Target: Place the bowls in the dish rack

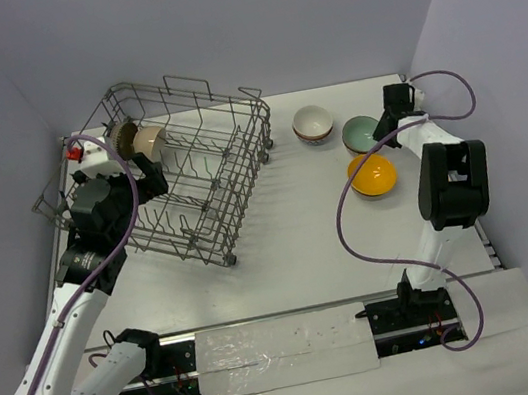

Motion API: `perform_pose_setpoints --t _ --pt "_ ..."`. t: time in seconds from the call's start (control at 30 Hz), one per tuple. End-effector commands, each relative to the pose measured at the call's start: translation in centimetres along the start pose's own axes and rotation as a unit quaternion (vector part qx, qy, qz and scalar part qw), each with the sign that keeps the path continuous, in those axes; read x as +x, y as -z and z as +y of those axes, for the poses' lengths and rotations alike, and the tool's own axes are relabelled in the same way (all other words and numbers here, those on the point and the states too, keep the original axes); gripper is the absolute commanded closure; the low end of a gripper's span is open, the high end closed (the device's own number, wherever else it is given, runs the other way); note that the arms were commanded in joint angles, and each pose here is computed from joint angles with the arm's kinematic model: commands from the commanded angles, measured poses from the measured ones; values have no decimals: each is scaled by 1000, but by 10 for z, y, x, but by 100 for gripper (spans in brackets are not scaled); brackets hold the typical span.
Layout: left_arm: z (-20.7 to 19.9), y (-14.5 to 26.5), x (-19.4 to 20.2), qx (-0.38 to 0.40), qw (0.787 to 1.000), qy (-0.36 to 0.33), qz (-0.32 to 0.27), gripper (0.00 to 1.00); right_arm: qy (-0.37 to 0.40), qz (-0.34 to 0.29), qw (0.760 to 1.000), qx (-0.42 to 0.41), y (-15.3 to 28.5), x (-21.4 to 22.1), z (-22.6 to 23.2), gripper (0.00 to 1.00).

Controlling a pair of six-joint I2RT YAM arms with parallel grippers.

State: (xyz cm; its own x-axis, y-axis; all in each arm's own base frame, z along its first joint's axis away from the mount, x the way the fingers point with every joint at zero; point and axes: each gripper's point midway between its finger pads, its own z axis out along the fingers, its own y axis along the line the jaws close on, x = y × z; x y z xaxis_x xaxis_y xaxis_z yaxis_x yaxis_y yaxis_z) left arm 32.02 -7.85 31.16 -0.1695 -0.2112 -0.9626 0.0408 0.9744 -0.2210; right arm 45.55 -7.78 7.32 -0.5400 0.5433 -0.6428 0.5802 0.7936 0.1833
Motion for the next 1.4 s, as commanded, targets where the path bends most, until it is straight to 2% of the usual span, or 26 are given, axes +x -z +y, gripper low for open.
perform_pose_setpoints --t 0.0,0.13,0.27,0.47,0.63,1.1,1.37 --pt "-5 1 -13 10 1000 -1 -24 1 10 -37 999 4 15 -24 10 79" --pt "-6 1 -12 13 1000 -2 -24 1 19 -37 999 23 22 -21 9 87" --pt "-7 1 -11 15 1000 -3 -22 1 15 -16 999 35 28 -12 6 90" --pt "-8 0 -10 15 1000 -5 -21 1 19 25 1000 1 34 10 21 100" --pt "-9 -1 -8 18 1000 -6 -19 1 44 40 996 -63 41 33 53 100" --pt "-10 -1 -7 19 1000 -8 -16 1 166 60 971 -159 76 95 125 100" --pt "-10 -2 -6 19 1000 -9 -15 1 206 88 957 -184 103 142 129 100"
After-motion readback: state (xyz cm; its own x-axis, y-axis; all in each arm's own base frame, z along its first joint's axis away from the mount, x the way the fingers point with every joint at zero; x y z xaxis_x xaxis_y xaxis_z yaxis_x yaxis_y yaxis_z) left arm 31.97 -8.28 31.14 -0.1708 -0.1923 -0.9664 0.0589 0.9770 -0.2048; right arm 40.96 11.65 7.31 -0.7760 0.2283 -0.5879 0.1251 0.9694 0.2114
